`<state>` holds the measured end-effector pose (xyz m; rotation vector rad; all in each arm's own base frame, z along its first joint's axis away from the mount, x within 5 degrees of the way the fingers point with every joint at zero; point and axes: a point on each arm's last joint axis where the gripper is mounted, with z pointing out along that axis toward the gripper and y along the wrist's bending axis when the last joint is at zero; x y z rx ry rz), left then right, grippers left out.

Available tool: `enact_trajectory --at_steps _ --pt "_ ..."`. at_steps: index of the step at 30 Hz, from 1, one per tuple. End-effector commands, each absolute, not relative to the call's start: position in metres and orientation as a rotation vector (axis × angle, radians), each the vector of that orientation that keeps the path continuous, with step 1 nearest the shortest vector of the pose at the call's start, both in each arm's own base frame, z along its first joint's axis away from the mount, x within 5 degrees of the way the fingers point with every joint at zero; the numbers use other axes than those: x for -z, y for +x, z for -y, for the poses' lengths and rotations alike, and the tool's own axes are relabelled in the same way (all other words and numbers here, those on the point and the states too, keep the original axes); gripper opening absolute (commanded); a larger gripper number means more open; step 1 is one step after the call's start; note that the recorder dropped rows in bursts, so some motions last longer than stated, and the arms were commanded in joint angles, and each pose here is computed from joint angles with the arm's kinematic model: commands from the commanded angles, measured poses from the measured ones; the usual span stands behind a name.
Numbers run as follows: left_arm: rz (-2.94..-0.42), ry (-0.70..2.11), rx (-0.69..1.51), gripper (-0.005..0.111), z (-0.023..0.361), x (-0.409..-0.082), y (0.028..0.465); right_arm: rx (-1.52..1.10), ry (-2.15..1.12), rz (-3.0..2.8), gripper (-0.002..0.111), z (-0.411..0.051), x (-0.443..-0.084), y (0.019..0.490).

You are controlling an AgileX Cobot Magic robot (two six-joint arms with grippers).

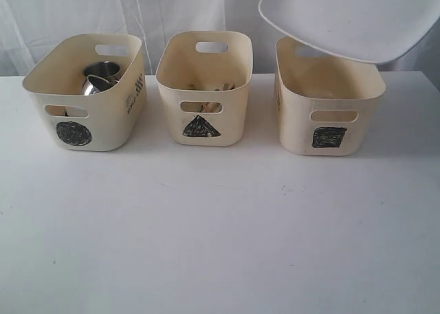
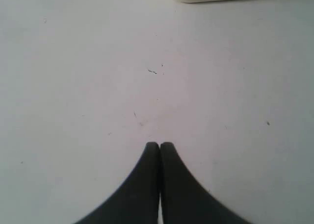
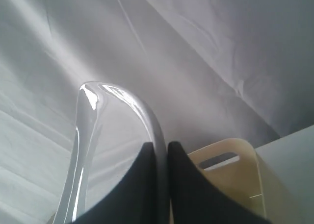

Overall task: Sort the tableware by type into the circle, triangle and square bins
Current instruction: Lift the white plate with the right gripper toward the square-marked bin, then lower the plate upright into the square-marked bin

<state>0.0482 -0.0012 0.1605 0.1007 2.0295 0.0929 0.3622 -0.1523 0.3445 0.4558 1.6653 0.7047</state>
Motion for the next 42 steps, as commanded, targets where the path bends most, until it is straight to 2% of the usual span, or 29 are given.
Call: enact_trajectory --at_steps 1,6,17,42 --pt "-2.047 0.097 -0.086 0.0 0.001 -0.157 0.048 -0.656 0.483 -1.601 0.0 0.163 -0.356 0.372" --pt "-2.047 0.097 -0.086 0.0 0.001 -0.157 0.048 -0.566 0.459 -1.601 0.0 0.171 -0.355 0.382" --pt "-2.047 0.097 -0.086 0.0 0.001 -0.157 0.048 -0.289 0.374 -1.68 0.0 0.148 -0.344 0.417" --pt "-2.047 0.097 -0.086 0.0 0.001 -0.157 0.048 -0.063 0.184 -1.839 0.0 0.115 -0.285 0.466"
